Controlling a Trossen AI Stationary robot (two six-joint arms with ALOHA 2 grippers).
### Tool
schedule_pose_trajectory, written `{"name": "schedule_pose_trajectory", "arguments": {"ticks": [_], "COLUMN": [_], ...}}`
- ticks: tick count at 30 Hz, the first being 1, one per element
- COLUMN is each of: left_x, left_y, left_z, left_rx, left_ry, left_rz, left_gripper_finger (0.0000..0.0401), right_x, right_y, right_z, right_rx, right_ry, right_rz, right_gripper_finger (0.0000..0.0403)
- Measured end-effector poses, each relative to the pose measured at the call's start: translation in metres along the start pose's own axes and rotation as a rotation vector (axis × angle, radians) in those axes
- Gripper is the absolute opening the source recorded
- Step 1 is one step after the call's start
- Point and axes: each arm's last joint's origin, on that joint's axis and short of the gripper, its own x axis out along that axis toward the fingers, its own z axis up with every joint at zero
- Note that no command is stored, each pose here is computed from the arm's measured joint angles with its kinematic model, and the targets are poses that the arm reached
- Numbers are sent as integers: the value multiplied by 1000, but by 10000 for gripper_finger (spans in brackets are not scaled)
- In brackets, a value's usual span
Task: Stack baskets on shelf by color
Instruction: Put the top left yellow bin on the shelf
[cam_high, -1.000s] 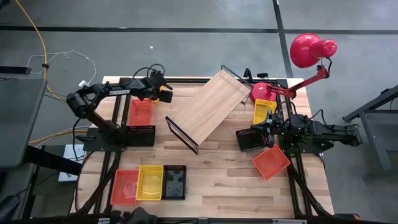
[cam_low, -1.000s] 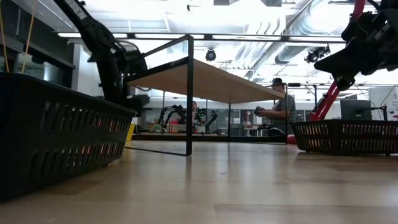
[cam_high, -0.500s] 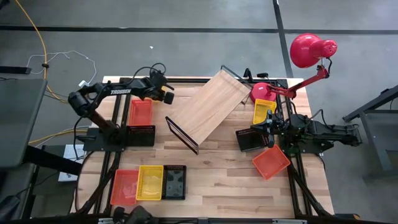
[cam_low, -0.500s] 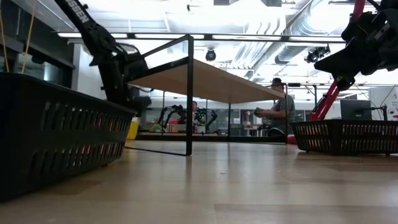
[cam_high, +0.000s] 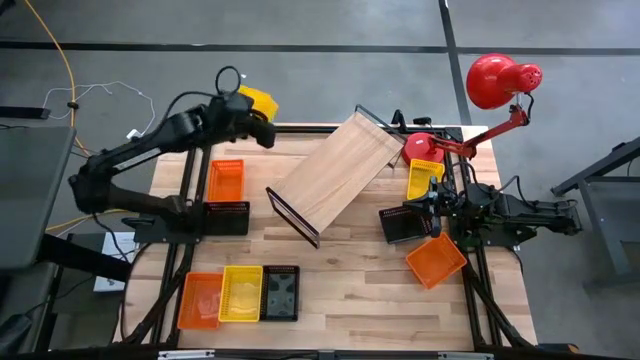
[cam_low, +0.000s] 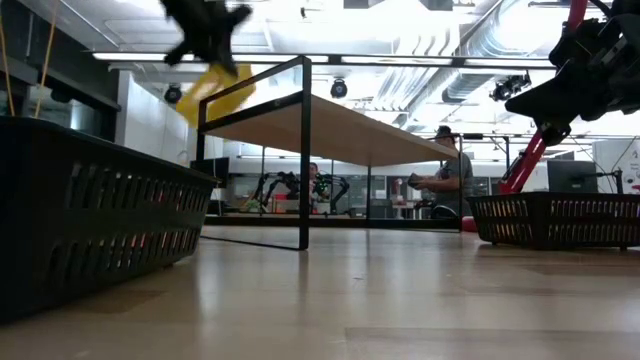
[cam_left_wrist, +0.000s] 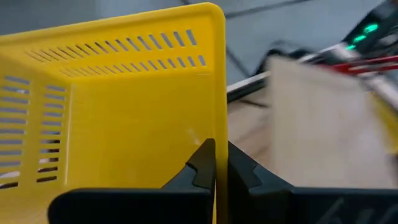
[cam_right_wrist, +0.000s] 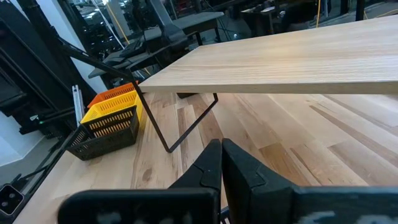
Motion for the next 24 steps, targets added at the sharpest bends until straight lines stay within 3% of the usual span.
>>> {"name": "schedule_pose_trajectory", "arguments": {"ticks": [5,10,17,24], "left_x": [-49,-68,-29,1], "left_y": [-67,-135,-203,-230], "left_z": [-16,-54,-95,-98], "left_rx": [-10,-29,48,125], "left_ry": [-54,-41,100,137], "left_rz": [-105,-189,-160,-117], "left_gripper_finger": [0,0,0,0], "right_x": [0,0,0,0], "right_y": [0,0,0,0], "right_z": [0,0,0,0], "right_rx": [0,0,0,0], "right_ry": [0,0,0,0], "right_rz": [0,0,0,-1], "right_gripper_finger": [0,0,0,0]}}
